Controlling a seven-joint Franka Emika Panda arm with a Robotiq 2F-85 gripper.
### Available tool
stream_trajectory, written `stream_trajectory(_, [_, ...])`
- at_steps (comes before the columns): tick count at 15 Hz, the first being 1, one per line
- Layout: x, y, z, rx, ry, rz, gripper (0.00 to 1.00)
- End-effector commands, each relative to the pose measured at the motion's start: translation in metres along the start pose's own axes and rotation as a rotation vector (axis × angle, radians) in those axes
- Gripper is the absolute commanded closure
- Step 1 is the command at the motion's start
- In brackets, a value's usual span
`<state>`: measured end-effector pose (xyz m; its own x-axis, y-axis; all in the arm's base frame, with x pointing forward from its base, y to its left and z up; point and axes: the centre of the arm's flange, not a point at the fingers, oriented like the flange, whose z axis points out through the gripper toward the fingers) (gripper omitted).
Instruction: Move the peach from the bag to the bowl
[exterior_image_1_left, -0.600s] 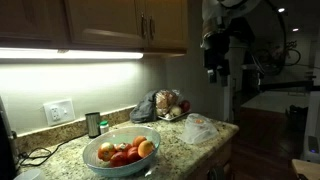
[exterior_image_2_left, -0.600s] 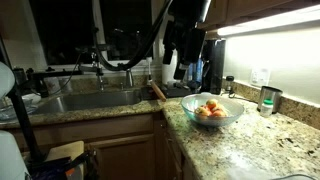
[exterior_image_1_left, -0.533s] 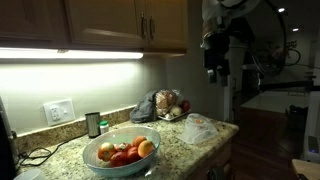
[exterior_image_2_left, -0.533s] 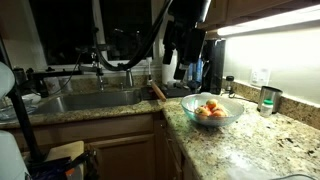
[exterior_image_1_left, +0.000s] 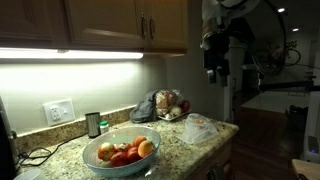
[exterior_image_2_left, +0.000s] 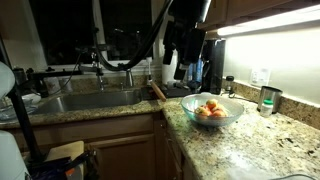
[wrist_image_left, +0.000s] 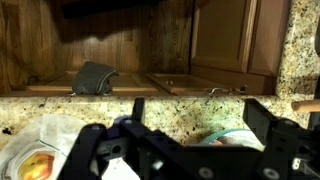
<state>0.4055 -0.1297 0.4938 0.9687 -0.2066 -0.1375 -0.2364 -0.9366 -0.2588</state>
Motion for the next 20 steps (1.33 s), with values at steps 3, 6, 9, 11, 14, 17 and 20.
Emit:
stream_trajectory(3, [0.025, 0.02, 0.005, -0.035, 0.072, 0.033, 0.0])
stream_trajectory(6, [0.04, 0.04, 0.012, -0.07, 0.122, 0.047, 0.0])
stream_trajectory(9, [0.05, 0.065, 0.022, -0.115, 0.148, 0.088, 0.0])
stream_trajectory(11, [0.054, 0.086, 0.029, -0.165, 0.16, 0.112, 0.0])
stream_trajectory(14, [0.058, 0.113, 0.036, -0.23, 0.164, 0.132, 0.0])
stream_trajectory(17, [0.06, 0.132, 0.043, -0.269, 0.175, 0.139, 0.0])
stream_trajectory(20, [0.064, 0.141, 0.05, -0.278, 0.195, 0.134, 0.0])
